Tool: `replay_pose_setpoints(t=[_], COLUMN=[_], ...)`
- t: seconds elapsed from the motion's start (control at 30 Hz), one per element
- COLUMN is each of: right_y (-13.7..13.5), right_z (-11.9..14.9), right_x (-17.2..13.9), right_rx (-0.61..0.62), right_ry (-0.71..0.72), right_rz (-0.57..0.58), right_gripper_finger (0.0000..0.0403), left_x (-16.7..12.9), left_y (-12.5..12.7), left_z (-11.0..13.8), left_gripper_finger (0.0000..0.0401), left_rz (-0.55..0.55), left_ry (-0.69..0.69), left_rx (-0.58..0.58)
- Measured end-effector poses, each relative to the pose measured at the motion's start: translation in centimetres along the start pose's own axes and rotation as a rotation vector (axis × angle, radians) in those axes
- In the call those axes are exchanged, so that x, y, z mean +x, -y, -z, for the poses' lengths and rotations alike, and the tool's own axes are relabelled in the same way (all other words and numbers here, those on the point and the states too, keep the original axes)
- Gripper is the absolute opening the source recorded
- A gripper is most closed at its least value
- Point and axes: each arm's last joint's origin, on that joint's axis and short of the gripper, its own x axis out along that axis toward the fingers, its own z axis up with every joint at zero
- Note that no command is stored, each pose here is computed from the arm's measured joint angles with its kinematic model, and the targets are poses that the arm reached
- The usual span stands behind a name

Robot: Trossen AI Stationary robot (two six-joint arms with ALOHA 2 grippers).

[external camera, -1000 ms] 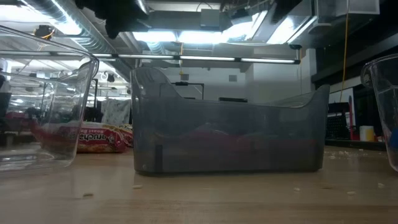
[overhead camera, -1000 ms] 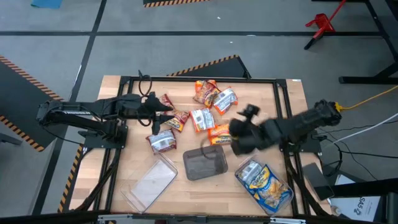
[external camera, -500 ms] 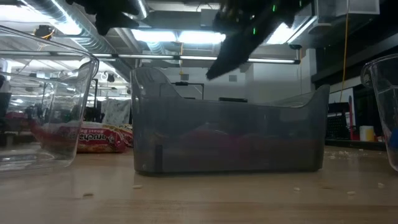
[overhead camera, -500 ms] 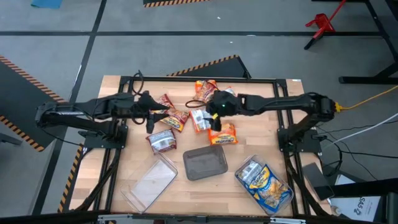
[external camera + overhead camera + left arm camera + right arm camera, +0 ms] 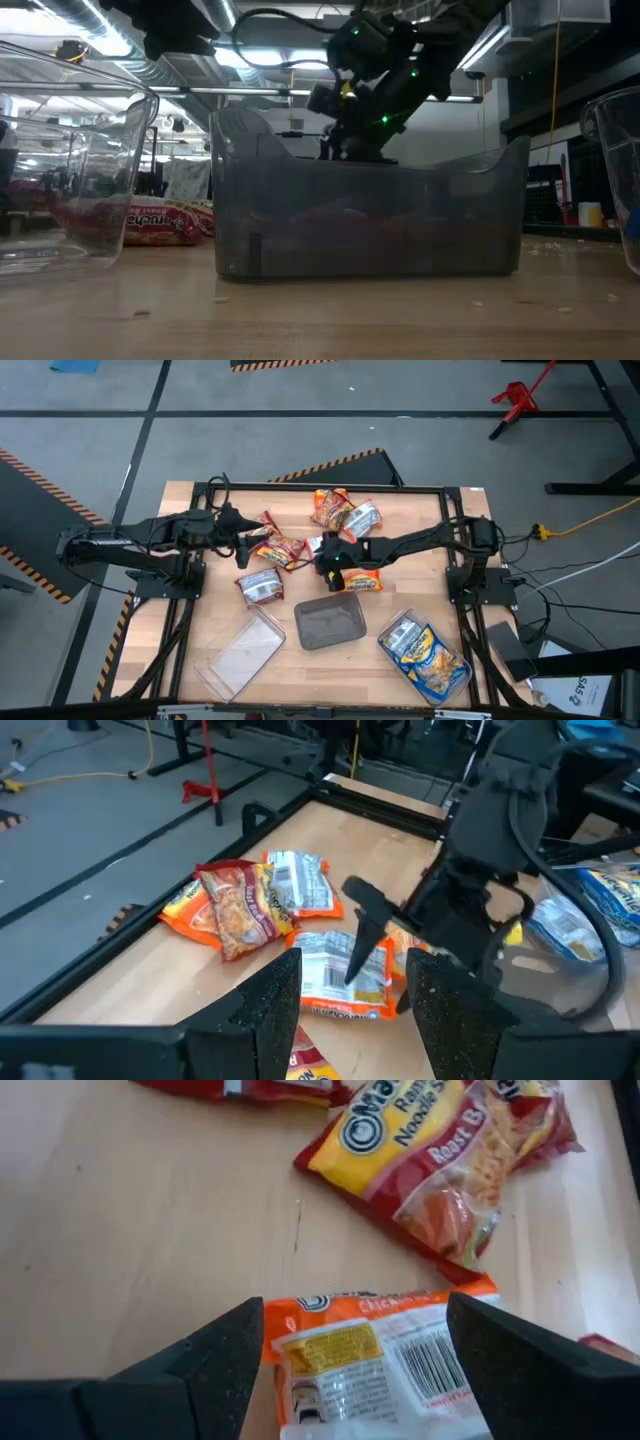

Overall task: Sort Maruchan noodles
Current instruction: Put the orange noodle pack into the left transparent bin

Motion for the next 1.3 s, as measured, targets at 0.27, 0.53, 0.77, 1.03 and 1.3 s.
replay_pose_setpoints(t=[0.27,0.53,0.77,1.03,1.3], right_y=[-0.3,-2.4,-2.5,-1.4,-1.4], right_z=[0.5,-0.6,0.6,2.0,2.2], right_x=[0.5,-0.7,0.8,2.3,2.6], right_rx=[-0.010,-0.088,-0.097,-0.050,-0.001], right_ry=[-0.049,-0.036,-0.100,-0.183,-0.203], right_rz=[0.018,-0.034,0.014,0.125,0.187], right_gripper_finger=[0.0298,0.0298,0.0298,0.0298,0.0207], left_x=[0.0,0.0,0.0,0.0,0.0], left_y=[-0.1,-0.1,-0.1,-0.2,-0.2], left_z=[0.1,0.2,0.2,0.2,0.2], left_gripper_finger=[0.0175,0.0175,0.0175,0.0175,0.0175], left_rz=[-0.015,-0.018,-0.018,-0.046,-0.056], left_ry=[-0.009,-0.021,-0.020,-0.011,-0.008], left_rx=[0.004,0.006,0.005,0.005,0.009])
